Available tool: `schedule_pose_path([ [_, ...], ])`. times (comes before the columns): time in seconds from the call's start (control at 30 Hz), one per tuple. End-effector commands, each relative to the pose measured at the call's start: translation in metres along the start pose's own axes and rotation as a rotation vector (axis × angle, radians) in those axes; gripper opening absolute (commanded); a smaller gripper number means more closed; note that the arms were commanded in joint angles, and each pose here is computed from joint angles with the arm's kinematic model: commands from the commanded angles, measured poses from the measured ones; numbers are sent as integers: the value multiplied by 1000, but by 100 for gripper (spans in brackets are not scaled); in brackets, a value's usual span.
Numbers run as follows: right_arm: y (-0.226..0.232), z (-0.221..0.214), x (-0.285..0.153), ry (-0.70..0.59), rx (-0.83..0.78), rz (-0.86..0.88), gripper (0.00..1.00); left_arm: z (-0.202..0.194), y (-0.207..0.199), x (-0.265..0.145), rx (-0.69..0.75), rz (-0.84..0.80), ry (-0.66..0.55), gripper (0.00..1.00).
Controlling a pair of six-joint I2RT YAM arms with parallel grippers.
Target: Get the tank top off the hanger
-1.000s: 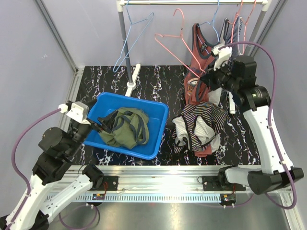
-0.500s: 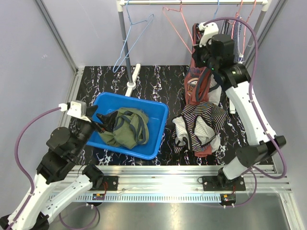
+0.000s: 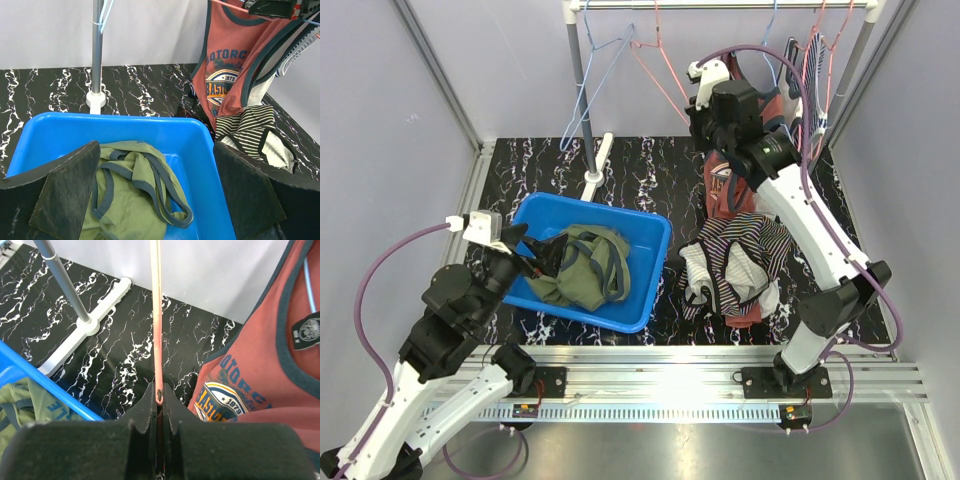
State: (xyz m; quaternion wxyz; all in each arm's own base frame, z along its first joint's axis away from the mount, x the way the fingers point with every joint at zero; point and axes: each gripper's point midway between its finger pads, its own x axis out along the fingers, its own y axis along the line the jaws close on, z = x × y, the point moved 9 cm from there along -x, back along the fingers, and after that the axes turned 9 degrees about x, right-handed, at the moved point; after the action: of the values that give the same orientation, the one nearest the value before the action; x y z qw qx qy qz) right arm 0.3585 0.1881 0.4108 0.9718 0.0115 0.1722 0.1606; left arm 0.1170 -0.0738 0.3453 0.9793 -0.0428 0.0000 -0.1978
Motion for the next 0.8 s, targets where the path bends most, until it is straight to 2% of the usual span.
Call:
schedule_pose_path([
  [0.0,9,14,2,-64,15,-11,0,7,0,1,-19,9,-41,99],
  [0.37,27,11,16,-51,-41,68,0,-7,-8,24,-68,9,55,99],
  [0.43,28,10,14,-45,-73,93,5,-10,-13,36,-67,-9,86,99],
  [0.53,23,9,3,-51,-151,115,38,-8,-24,55,-58,-80,102,99],
  [0.57,21,9,-2,-56,-197,118,61,-6,-28,59,-59,-107,95,99],
  [0.63,14,7,-18,-55,-240,134,79,-1,-39,71,-75,-194,72,99],
  [0.67,5,10,-33,-64,-262,148,95,-6,-46,81,-74,-237,103,99],
  [0.7,1,8,-40,-49,-273,165,100,1,-52,86,-74,-264,86,99],
  [0.73,-6,2,-46,-24,-281,192,100,1,-63,88,-67,-317,95,99],
  [0.77,-8,-1,-67,4,-287,312,100,-6,-71,99,-53,-333,135,99],
])
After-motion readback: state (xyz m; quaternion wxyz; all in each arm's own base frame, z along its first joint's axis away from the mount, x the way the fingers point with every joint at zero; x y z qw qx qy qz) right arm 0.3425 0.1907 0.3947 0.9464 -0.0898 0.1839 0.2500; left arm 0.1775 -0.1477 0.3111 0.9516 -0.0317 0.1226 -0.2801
